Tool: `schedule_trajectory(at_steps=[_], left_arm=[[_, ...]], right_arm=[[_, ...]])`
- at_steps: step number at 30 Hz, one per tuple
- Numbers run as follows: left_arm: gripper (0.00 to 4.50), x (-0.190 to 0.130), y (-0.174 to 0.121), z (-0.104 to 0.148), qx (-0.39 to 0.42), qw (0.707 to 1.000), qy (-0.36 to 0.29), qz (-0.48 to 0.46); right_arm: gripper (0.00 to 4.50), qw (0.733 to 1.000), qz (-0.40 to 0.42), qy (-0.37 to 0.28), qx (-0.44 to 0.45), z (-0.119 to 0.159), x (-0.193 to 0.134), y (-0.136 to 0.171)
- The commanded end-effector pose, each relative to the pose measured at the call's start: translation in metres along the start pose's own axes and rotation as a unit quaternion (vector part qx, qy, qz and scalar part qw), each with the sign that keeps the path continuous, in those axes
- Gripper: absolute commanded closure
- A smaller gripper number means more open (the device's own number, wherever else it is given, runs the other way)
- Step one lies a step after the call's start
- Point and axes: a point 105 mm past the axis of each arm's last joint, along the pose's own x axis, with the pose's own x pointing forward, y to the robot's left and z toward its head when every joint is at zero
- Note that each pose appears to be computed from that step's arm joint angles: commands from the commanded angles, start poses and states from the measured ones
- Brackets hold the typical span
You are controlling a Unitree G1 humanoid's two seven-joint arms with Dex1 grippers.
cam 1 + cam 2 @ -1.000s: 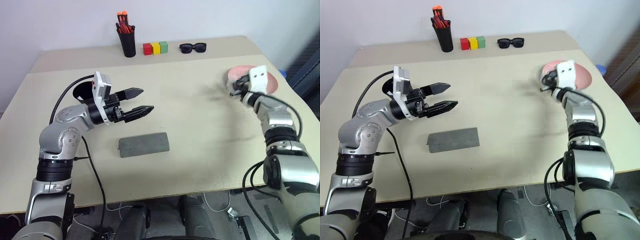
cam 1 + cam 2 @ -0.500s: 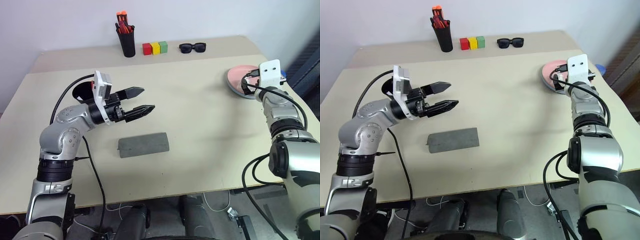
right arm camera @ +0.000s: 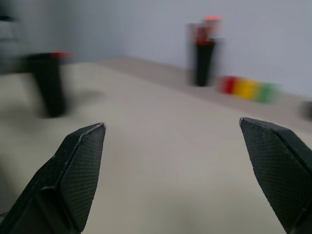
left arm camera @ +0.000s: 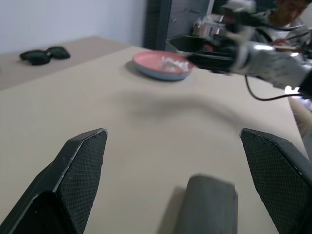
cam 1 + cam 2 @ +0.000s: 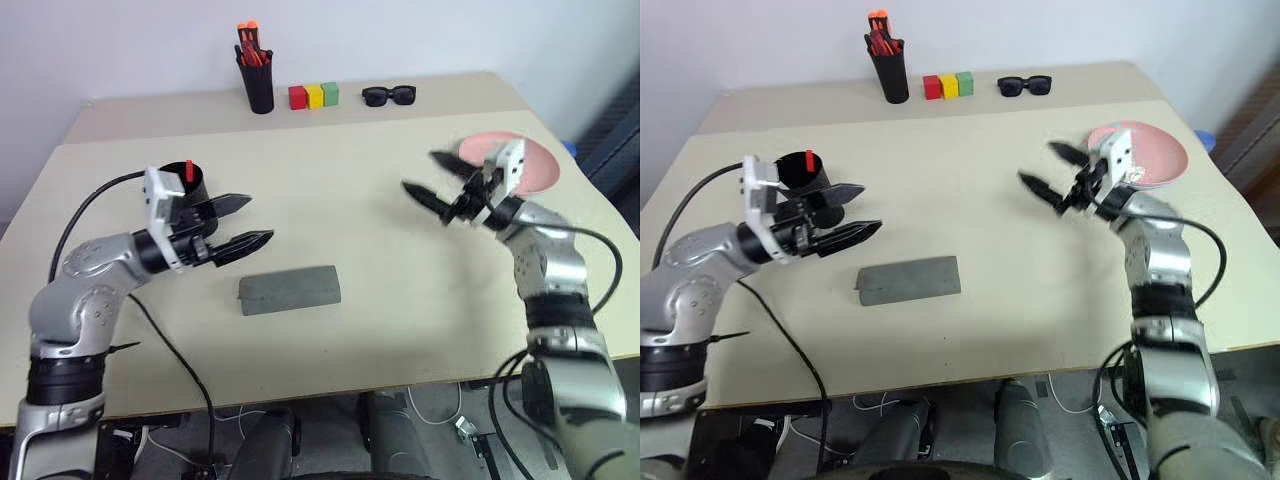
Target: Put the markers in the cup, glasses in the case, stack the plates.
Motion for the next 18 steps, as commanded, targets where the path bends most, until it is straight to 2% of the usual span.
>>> schedule_trajectory(at_steps=[1, 4, 7, 13, 18], left_arm=[[0.0, -0.006, -0.008, 0.015, 0.035, 0.999, -0.018, -0.003], [0.0, -0.025, -0.011, 0.003, 0.028, 1.0, 0.001, 0.008], [0.0, -0.035, -0.015, -0.008, 0.027, 0.999, 0.021, 0.011], [0.0, -0.043, -0.018, -0.022, 0.033, 0.999, 0.041, -0.003], [0.0, -0.037, -0.015, -0.023, 0.038, 0.999, 0.029, -0.024]], right_arm=[[0.01, 0.997, 0.074, -0.005, -0.012, 0.026, 0.004, 0.03], [0.01, 0.992, 0.126, 0.016, -0.001, 0.024, 0.006, 0.059], [0.01, 0.988, 0.151, 0.015, 0.001, 0.026, 0.001, 0.072], [0.01, 0.984, 0.166, 0.061, -0.036, 0.021, -0.022, 0.079], [0.01, 0.985, 0.142, 0.079, -0.061, 0.022, -0.037, 0.078]])
